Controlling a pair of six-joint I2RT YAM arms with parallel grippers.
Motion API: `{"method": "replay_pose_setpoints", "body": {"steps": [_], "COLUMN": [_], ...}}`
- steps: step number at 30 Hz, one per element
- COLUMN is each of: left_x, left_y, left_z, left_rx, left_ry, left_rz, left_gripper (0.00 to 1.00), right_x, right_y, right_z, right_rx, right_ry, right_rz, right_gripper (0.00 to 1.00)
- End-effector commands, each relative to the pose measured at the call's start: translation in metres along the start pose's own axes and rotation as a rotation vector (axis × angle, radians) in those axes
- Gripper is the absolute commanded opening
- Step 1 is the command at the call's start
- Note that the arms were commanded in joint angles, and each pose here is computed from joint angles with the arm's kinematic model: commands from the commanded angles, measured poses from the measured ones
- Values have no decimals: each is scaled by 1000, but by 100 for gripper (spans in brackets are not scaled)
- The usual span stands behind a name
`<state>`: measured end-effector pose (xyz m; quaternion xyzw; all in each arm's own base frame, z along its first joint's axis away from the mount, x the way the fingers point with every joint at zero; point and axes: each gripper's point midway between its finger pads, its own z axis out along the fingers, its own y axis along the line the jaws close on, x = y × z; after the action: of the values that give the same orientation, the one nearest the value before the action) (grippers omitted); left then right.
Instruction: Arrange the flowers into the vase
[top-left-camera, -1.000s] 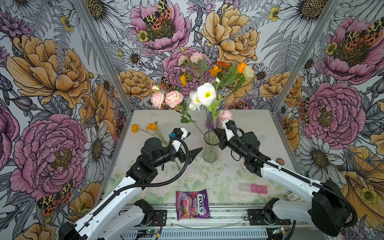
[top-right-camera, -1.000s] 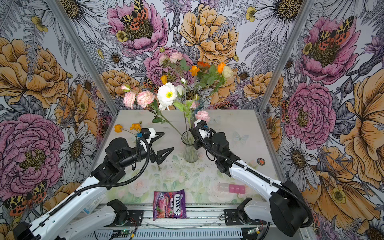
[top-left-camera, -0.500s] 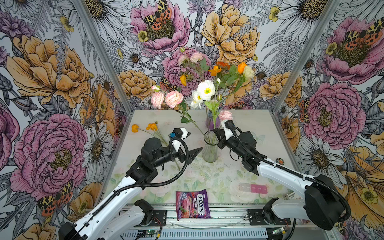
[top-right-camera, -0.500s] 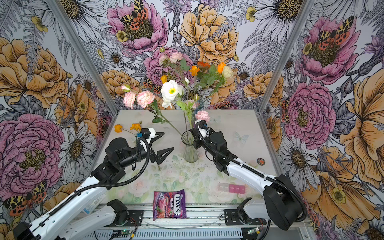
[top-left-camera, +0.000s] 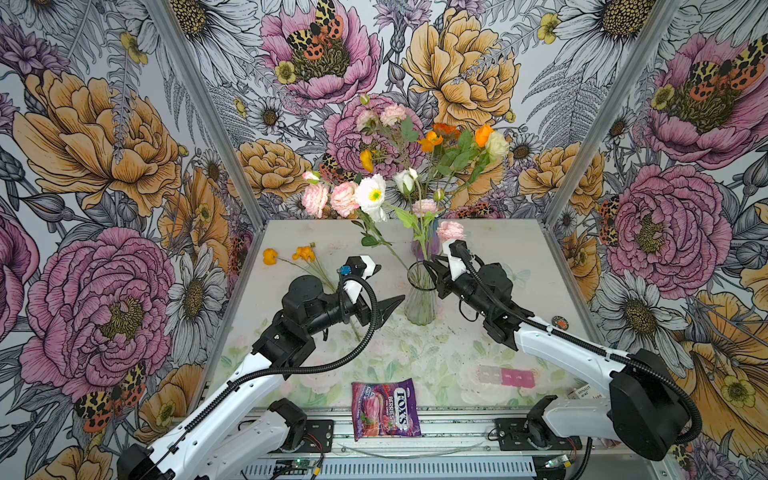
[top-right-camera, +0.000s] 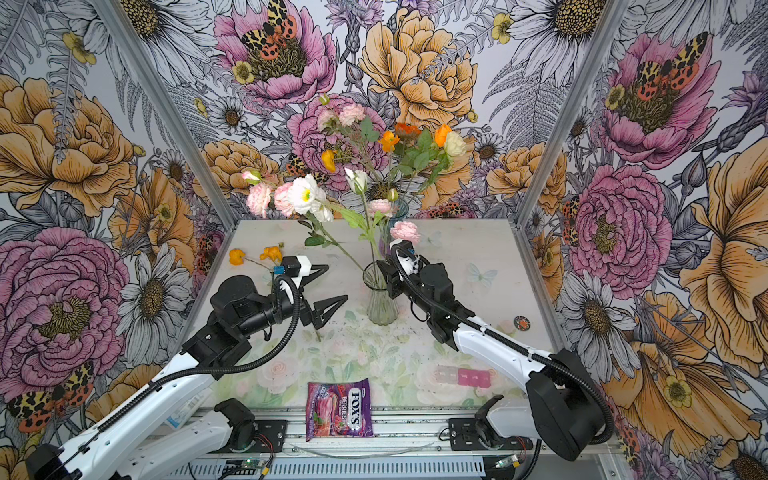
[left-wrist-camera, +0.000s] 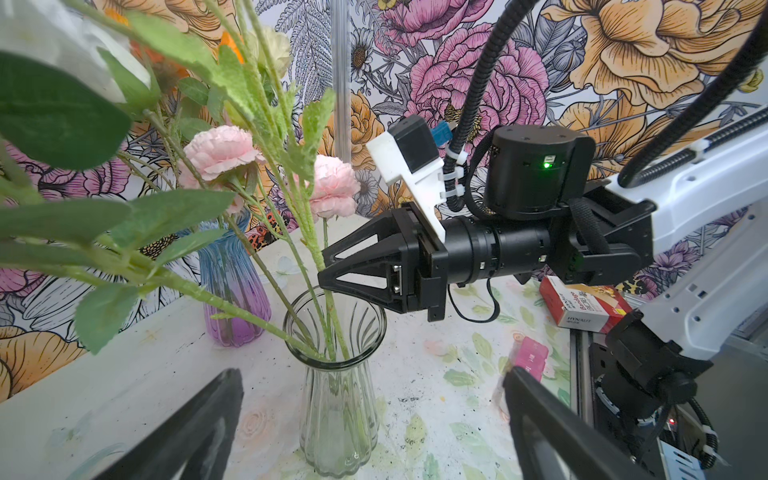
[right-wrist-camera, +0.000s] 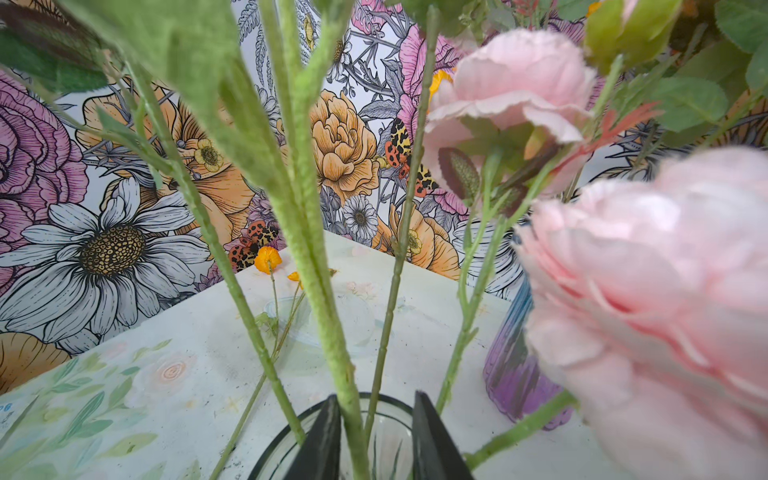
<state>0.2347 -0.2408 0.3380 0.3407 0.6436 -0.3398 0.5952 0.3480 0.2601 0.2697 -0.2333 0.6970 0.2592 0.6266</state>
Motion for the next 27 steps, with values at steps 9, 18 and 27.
{"method": "replay_pose_setpoints", "body": {"steps": [9,18,27], "left_x": [-9,31,139], "left_y": [-3,62,110], "left_z": [-6,-39,-88], "left_rx": [4,-485,-876], "left_ry": [-18,176,333], "left_rz": [5,-206,-547], "left_gripper": [99,98,49], "right_x": [-23,-45,-45], "right_y": [5,19,60], "right_z": [-20,-73,-111], "right_rx": [-15,-46,-175], "right_ry": [-55,-89,-70], "right_rz": [7,21,32], "right_gripper": [43,63,99]}}
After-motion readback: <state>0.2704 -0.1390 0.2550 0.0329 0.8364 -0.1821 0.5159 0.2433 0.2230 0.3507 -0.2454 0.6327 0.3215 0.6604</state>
